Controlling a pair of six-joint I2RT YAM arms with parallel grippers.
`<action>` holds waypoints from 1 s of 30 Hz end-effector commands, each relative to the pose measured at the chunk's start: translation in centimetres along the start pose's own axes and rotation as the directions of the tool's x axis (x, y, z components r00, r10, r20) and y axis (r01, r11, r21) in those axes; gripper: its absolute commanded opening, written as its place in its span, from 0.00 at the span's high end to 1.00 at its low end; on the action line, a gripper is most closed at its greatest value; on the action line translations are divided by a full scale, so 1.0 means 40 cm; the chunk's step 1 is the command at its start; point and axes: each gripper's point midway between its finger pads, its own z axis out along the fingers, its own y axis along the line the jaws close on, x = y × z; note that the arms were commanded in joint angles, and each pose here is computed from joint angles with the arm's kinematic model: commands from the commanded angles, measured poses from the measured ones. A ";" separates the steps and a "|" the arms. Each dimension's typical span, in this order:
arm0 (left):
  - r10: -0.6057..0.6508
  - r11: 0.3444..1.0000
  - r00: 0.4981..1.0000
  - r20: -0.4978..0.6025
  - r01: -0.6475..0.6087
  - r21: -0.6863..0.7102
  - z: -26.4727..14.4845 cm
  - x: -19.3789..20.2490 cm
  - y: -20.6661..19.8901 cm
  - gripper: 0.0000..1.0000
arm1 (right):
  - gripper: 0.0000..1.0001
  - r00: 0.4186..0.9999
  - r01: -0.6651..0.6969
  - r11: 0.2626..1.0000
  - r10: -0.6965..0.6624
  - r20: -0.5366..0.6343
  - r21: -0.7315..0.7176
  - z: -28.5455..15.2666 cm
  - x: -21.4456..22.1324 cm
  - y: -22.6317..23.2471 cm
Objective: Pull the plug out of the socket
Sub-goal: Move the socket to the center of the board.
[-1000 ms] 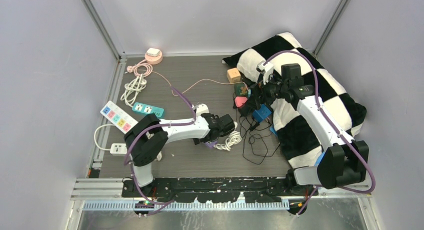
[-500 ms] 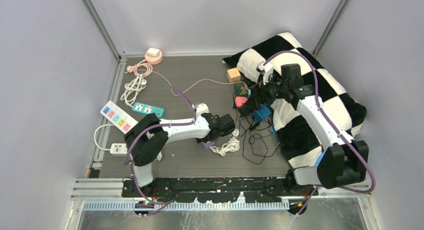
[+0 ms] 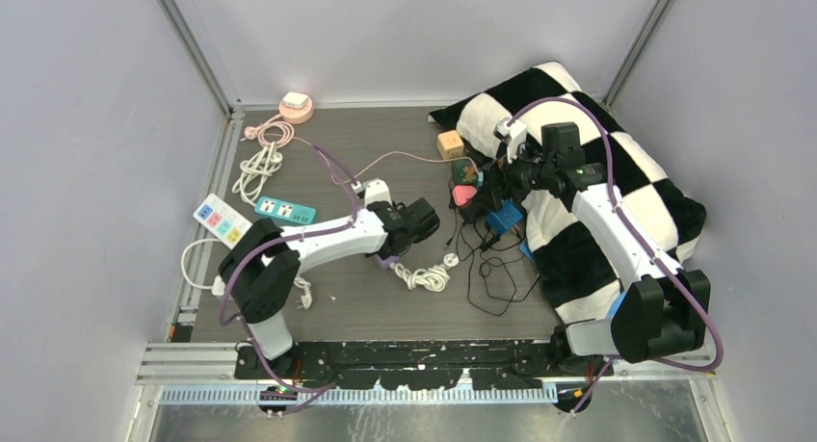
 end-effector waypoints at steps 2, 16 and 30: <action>-0.058 0.998 0.992 0.114 0.059 -0.003 -0.024 -0.153 0.037 1.00 | 0.00 1.000 0.016 1.000 -0.016 0.025 -0.018 -0.003 -0.024 0.012; -0.247 0.964 0.957 0.153 0.259 -0.058 0.069 -0.315 0.151 1.00 | 0.00 1.000 0.014 1.000 -0.013 0.024 -0.020 -0.002 -0.023 0.011; -0.397 0.910 0.908 0.136 0.409 -0.072 0.163 -0.433 0.217 1.00 | 0.00 1.000 0.013 1.000 -0.013 0.018 -0.022 0.000 -0.019 0.010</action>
